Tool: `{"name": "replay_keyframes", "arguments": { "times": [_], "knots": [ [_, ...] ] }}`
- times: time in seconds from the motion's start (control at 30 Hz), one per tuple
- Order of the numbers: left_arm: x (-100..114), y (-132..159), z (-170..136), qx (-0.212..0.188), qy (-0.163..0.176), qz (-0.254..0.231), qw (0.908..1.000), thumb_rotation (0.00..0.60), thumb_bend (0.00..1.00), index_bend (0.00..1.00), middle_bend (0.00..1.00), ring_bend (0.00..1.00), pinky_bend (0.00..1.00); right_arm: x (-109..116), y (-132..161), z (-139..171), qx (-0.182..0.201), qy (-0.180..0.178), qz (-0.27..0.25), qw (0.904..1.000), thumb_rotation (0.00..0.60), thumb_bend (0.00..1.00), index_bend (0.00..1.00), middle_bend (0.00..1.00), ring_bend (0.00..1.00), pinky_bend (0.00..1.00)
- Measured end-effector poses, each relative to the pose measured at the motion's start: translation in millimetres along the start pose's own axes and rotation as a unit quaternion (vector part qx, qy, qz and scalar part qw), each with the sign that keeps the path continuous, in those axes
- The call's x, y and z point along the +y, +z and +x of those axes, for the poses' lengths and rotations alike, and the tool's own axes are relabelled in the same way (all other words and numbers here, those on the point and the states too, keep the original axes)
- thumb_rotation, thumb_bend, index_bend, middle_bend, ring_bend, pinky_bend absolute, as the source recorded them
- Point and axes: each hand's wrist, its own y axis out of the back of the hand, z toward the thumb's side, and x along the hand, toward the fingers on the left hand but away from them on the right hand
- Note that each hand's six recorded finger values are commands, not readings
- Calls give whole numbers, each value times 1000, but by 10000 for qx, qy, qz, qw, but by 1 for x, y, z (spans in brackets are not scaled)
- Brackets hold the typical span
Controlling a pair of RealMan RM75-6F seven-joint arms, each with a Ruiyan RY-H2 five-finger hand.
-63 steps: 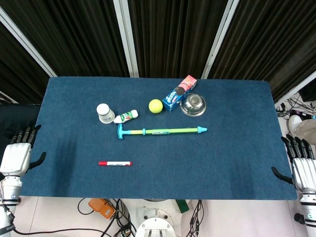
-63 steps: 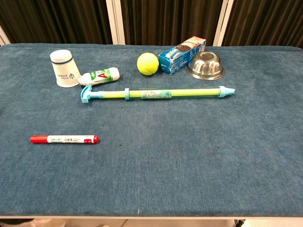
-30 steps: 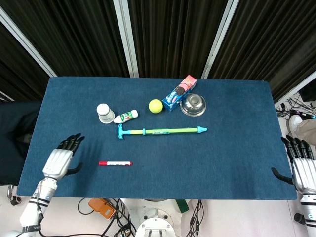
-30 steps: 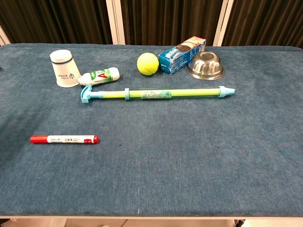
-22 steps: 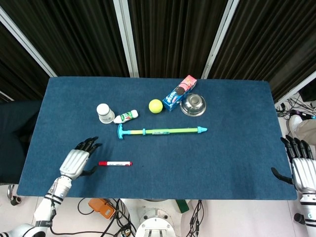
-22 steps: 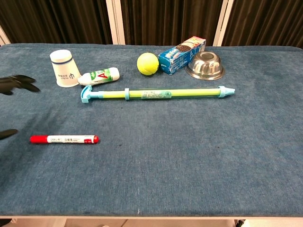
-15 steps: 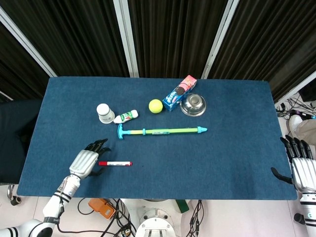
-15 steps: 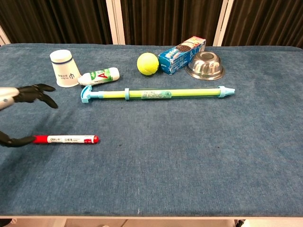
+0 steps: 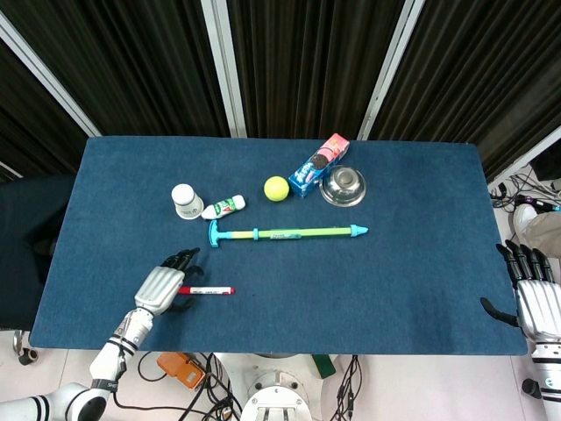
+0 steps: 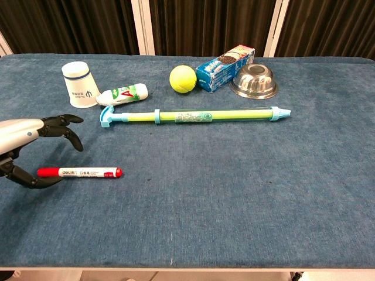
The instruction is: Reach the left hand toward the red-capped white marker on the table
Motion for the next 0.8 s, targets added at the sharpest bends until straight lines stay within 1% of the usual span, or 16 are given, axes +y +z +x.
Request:
{"name": "replay_keyframes", "arguments": {
  "times": [0.13,0.33,0.53,0.8],
  "knots": [
    [-3,1,1,15,-29,-42,10000,600,274,365,0,0,154,0,0,0,2,6,9,10000,600,333,145,101,79,39],
    [-5,4,3,-3,-23,-88,10000,600,286,368,0,0,154,-1,1,0,3,17,19,10000,600,333,145,101,79,39],
    [-8,9,11,-61,-64,-162,9998,600,304,404,0,0,154,-1,1,0,-6,20,17,10000,600,332,145,101,79,39],
    [-14,16,18,-142,-145,-117,9997,600,319,429,0,0,154,-1,0,-1,-17,22,13,10000,600,333,145,101,79,39]
  ]
}}
